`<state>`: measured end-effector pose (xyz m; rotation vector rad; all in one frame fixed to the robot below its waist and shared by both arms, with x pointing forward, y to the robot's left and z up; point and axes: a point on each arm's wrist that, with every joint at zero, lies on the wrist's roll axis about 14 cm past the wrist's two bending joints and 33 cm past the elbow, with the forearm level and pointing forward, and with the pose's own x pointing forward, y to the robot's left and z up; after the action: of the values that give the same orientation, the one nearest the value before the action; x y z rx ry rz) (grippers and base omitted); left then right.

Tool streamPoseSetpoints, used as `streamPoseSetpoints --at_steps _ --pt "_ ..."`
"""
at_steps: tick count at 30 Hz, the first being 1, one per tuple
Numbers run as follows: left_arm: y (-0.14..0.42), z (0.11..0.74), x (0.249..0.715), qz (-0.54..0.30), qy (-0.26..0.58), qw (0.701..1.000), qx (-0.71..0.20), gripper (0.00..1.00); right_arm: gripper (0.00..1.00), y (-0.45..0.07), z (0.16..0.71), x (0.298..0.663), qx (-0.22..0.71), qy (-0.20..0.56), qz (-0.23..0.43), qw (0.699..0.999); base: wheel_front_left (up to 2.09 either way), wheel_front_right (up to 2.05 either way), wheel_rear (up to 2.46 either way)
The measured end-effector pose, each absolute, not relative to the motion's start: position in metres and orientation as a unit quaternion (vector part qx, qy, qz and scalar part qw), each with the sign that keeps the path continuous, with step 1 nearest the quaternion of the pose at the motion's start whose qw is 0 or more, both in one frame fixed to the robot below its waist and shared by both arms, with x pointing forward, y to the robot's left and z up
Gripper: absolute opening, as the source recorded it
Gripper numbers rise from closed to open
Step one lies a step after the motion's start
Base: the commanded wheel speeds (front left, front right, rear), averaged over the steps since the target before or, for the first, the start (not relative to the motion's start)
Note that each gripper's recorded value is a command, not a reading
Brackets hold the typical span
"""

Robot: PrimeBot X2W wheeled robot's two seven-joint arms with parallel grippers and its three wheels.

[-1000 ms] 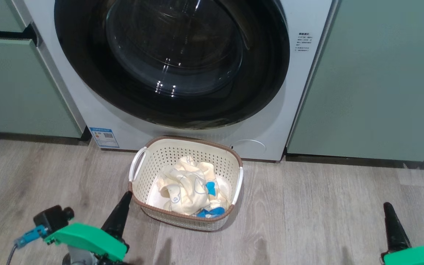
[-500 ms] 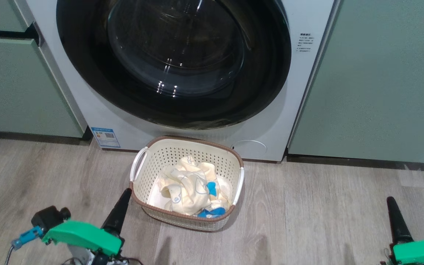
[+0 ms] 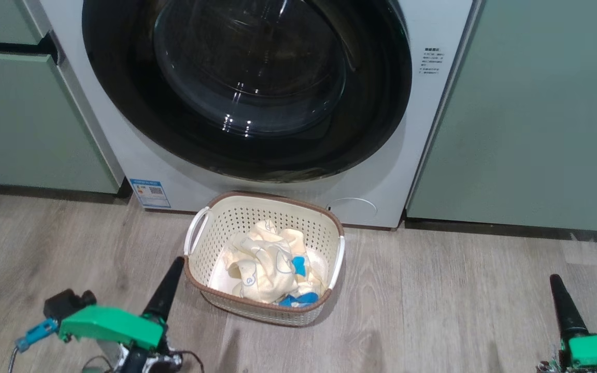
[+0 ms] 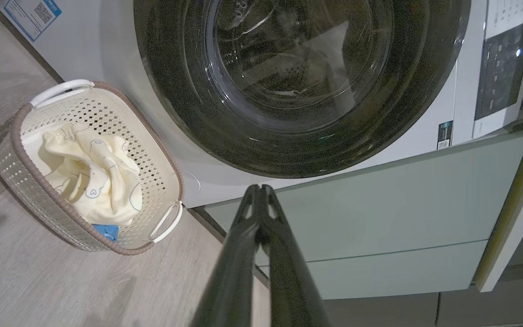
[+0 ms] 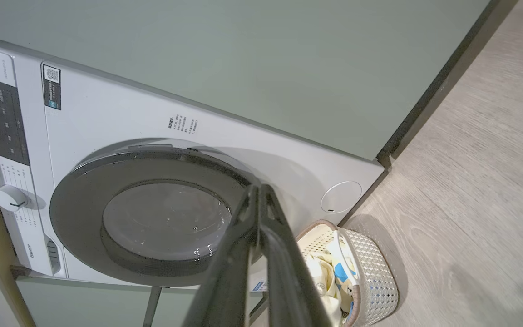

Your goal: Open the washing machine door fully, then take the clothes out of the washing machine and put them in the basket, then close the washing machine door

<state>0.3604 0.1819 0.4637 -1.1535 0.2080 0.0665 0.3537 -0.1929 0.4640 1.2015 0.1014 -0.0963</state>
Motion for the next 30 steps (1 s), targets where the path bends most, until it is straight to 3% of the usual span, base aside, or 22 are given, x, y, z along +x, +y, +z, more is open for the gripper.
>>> streamPoseSetpoints --at_steps 30 --pt "0.187 0.473 0.371 0.027 0.055 0.729 -0.682 0.0 0.0 -0.2 0.474 0.369 0.691 0.03 -0.043 0.721 0.0 0.0 0.0"
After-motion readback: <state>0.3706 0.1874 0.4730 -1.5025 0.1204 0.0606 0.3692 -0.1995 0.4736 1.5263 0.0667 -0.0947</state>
